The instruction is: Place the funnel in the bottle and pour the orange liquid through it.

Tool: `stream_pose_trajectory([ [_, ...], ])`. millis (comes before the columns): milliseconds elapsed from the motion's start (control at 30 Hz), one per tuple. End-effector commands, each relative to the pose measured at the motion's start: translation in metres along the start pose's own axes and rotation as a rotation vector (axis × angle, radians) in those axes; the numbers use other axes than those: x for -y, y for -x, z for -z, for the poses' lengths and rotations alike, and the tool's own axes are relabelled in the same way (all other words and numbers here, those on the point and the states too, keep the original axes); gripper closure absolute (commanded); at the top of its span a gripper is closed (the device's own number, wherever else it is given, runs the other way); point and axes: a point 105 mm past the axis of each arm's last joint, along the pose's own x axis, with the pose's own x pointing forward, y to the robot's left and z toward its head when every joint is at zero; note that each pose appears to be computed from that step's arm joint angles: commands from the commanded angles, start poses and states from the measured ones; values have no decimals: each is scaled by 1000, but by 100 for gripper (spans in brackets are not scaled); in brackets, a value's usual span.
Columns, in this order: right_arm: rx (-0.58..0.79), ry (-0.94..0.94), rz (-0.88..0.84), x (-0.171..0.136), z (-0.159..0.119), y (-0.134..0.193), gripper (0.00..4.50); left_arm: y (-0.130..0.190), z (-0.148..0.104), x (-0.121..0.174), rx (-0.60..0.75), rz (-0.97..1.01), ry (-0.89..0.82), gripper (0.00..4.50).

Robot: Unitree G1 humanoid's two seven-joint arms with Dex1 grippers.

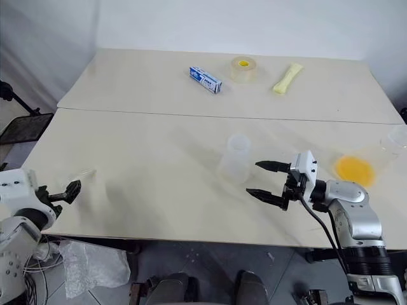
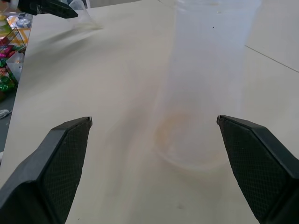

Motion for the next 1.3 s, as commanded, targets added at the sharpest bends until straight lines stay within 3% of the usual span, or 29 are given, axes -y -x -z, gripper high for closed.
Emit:
stream_pose_trajectory([
  [33,10,33,7,-2,-9,3,0,-11,-7,-2,1,35,-58,3],
  [167,10,40,24,-3,-11,5,0,-18,-9,5,-2,95,-71,90],
  [567,4,61,79,-2,-10,17,0,-28,-30,43,69,256,-57,447],
  [733,12,81,124,4,-12,23,0,-32,-54,72,139,386,-58,447],
  [1000,28,104,197,10,-16,29,0,-27,-104,150,324,742,-69,447],
  [1167,49,134,266,15,-21,36,0,-9,-140,218,452,1099,-134,447],
  [1300,65,152,306,15,-26,38,0,-3,-156,237,482,1243,-189,447],
])
